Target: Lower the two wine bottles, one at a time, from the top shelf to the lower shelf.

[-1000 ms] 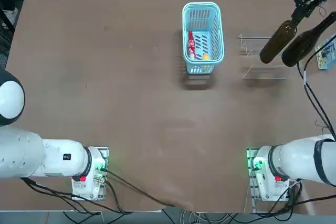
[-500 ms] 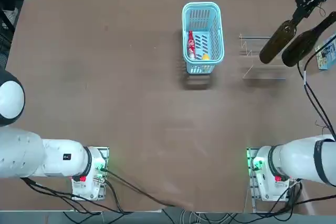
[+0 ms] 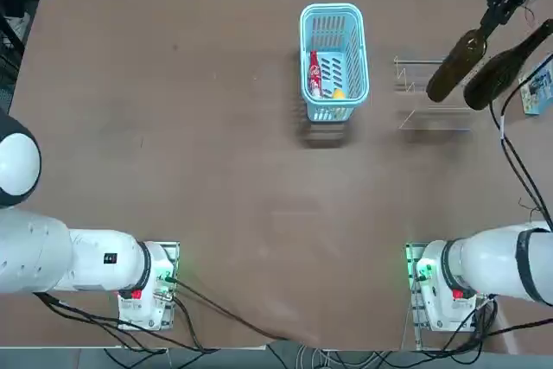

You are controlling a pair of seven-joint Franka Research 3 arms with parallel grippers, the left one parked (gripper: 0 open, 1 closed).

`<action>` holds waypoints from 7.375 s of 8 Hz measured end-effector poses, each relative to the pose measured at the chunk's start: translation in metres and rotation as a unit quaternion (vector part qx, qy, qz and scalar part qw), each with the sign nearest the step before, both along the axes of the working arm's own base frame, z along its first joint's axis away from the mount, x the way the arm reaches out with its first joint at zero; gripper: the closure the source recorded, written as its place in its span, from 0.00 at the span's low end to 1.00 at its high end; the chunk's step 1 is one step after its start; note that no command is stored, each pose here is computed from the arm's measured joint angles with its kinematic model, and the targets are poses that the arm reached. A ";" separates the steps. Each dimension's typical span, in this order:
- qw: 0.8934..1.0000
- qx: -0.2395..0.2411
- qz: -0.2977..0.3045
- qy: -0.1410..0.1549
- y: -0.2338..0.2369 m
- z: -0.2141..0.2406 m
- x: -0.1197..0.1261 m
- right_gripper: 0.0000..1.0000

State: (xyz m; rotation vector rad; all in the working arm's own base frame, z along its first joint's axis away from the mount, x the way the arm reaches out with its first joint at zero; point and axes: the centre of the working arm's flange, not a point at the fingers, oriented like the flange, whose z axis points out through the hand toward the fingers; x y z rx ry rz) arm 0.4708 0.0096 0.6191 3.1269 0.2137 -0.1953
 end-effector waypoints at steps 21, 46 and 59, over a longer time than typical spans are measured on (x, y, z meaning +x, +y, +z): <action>0.990 -0.017 0.141 0.019 0.015 -0.110 0.164 0.62; 0.997 -0.008 0.059 0.042 -0.123 -0.020 0.011 0.01; 0.995 -0.014 0.059 0.074 -0.129 -0.038 -0.010 0.34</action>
